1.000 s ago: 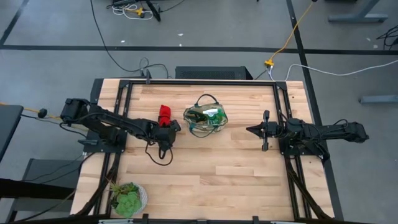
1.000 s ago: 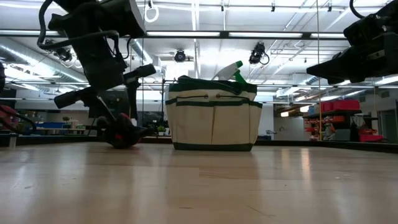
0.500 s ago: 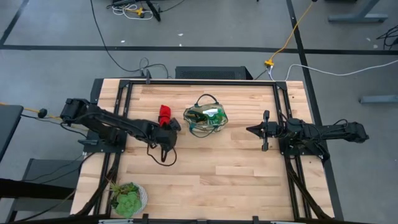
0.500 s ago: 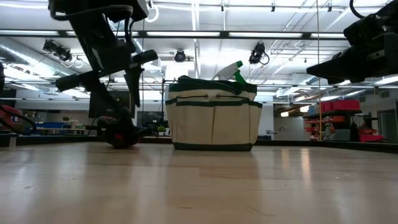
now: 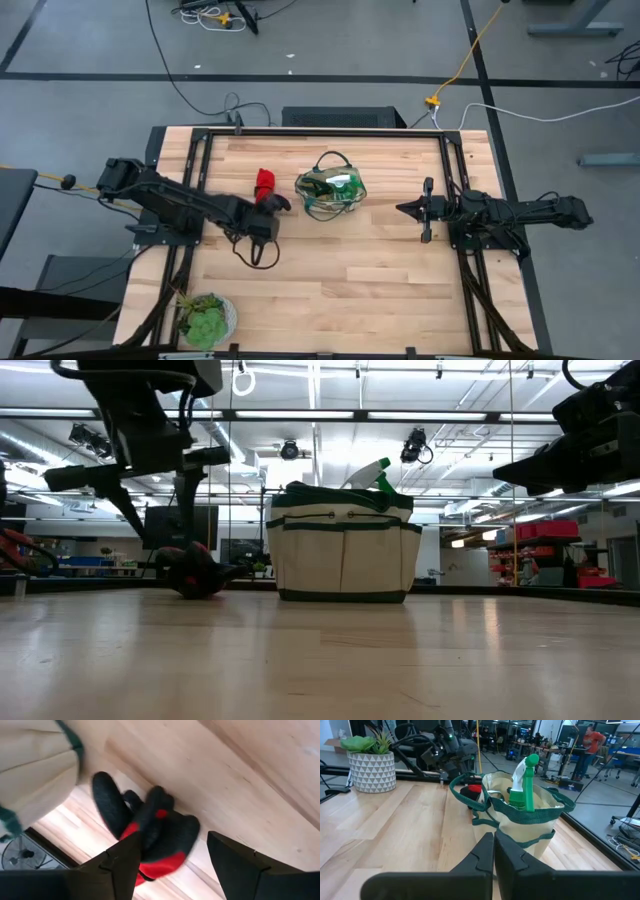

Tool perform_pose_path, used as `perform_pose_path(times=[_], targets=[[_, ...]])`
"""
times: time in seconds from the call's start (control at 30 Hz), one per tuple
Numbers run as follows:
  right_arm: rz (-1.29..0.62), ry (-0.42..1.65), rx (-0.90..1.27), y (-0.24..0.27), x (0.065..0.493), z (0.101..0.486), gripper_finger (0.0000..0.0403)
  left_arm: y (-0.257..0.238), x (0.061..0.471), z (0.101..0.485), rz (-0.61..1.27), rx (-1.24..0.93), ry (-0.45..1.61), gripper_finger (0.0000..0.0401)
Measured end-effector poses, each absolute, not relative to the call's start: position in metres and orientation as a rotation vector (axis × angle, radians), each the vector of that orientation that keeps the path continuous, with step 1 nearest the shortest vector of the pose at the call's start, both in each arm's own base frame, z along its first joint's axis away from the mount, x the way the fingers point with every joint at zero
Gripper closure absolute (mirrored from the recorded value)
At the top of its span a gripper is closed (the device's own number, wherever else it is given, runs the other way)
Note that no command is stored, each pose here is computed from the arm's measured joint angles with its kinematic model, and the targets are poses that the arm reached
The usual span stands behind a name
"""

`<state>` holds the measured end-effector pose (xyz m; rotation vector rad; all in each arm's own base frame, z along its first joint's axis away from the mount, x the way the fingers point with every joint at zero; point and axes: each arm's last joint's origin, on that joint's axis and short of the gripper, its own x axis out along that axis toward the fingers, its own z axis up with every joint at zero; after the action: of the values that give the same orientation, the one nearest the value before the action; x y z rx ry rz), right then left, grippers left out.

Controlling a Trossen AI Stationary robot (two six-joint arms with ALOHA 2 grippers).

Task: Pick & Place Garden tools in Gardening bag
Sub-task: Put the red gloves into the gardening bag

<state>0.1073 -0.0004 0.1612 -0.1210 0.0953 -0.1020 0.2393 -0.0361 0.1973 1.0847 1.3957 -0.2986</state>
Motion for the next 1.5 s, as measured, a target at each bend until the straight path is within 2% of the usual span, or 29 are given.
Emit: perform_pose_path(times=[0.5, 0.7, 1.07, 1.5], targets=[[-0.102, 0.095, -0.121, 0.000, 0.107, 0.161, 0.0387, -0.027, 0.236, 0.195, -0.434, 1.075, 1.438, 0.0096], [-0.102, 0.095, -0.121, 0.000, 0.107, 0.161, 0.0387, -0.018, 0.238, 0.196, -0.440, 1.121, 1.453, 0.0094], [-0.102, 0.095, -0.121, 0.000, 0.107, 0.161, 0.0387, -0.019, 0.240, 0.195, -0.472, 1.077, 1.416, 0.0094], [-0.102, 0.095, -0.121, 0.000, 0.107, 0.161, 0.0387, -0.017, 0.241, 0.196, -0.348, 1.082, 1.439, 0.0085]])
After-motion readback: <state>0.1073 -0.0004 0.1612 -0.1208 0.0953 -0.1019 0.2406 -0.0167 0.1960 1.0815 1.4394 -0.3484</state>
